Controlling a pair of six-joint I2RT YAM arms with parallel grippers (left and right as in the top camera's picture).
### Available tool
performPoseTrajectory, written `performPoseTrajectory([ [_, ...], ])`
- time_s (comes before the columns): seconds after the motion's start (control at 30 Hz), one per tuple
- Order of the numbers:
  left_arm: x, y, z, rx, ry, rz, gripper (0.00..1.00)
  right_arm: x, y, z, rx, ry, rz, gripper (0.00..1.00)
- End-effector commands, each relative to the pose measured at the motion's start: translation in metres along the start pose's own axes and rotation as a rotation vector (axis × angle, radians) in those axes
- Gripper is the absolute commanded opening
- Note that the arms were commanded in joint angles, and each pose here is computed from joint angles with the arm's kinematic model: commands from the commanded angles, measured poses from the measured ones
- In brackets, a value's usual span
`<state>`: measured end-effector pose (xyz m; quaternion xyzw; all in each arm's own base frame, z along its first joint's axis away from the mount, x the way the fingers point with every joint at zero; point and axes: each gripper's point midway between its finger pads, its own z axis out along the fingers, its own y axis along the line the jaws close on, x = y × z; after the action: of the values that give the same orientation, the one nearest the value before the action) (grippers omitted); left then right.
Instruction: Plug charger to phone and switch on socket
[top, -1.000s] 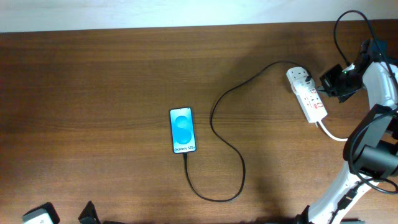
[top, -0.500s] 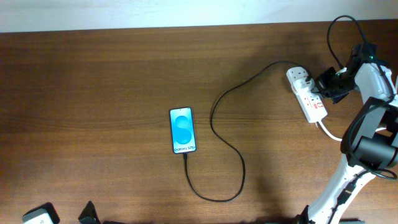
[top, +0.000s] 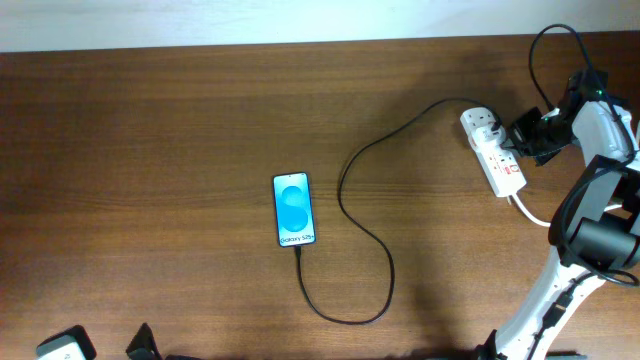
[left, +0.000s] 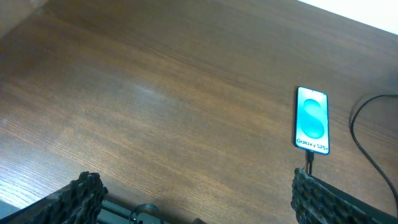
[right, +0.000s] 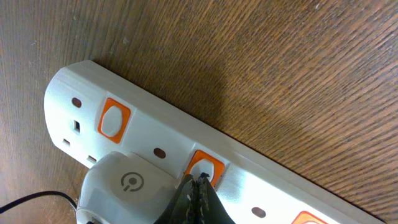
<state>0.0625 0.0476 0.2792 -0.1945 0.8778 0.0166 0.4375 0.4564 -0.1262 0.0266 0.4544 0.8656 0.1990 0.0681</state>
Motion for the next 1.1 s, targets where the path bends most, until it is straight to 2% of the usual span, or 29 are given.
performPoseTrajectory([
  [0.0,-0.001,0.002,-0.002,-0.006,-0.014,-0.017,0.99,0.012,-0.005,0.03,0.017,0.066,-0.006,0.04],
  [0.23,-0.001,0.002,-0.002,-0.006,-0.014,-0.017,0.99,0.007,-0.017,0.034,0.074,0.041,-0.005,0.04],
  [0.33,-0.001,0.002,-0.002,-0.006,-0.014,-0.017,0.99,0.017,-0.029,0.049,0.126,0.086,-0.024,0.04],
  [0.37,-0.001,0.002,-0.002,-0.006,-0.014,-0.017,0.99,0.007,-0.035,0.044,0.169,0.044,-0.026,0.04],
  [0.5,-0.001,0.002,-0.002,-0.006,-0.014,-0.017,0.99,-0.035,-0.038,0.004,0.194,-0.07,-0.013,0.04],
  [0.57,-0.001,0.002,-0.002,-0.006,-0.014,-0.017,0.99,-0.05,-0.021,-0.039,0.196,-0.131,-0.099,0.04],
  [0.63,-0.001,0.002,-0.002,-0.006,-0.014,-0.017,0.99,-0.054,-0.017,-0.093,0.294,-0.228,-0.116,0.04],
  [0.73,-0.001,0.002,-0.002,-0.006,-0.014,-0.017,0.99,-0.01,-0.013,-0.127,0.284,-0.13,-0.103,0.04],
  [0.8,-0.001,0.002,-0.002,-0.006,-0.014,-0.017,0.99,0.012,-0.003,-0.129,0.241,-0.058,-0.112,0.04],
  [0.9,-0.001,0.002,-0.002,-0.006,-0.014,-0.017,0.99,0.032,0.025,-0.101,0.117,0.047,-0.146,0.04],
  [0.97,-0.001,0.002,-0.002,-0.006,-0.014,-0.017,0.99,0.041,0.031,-0.075,0.091,0.123,-0.147,0.04],
  [1.07,-0.001,0.002,-0.002,-0.006,-0.014,-0.017,0.99,0.034,0.021,-0.049,0.116,0.15,-0.115,0.04],
])
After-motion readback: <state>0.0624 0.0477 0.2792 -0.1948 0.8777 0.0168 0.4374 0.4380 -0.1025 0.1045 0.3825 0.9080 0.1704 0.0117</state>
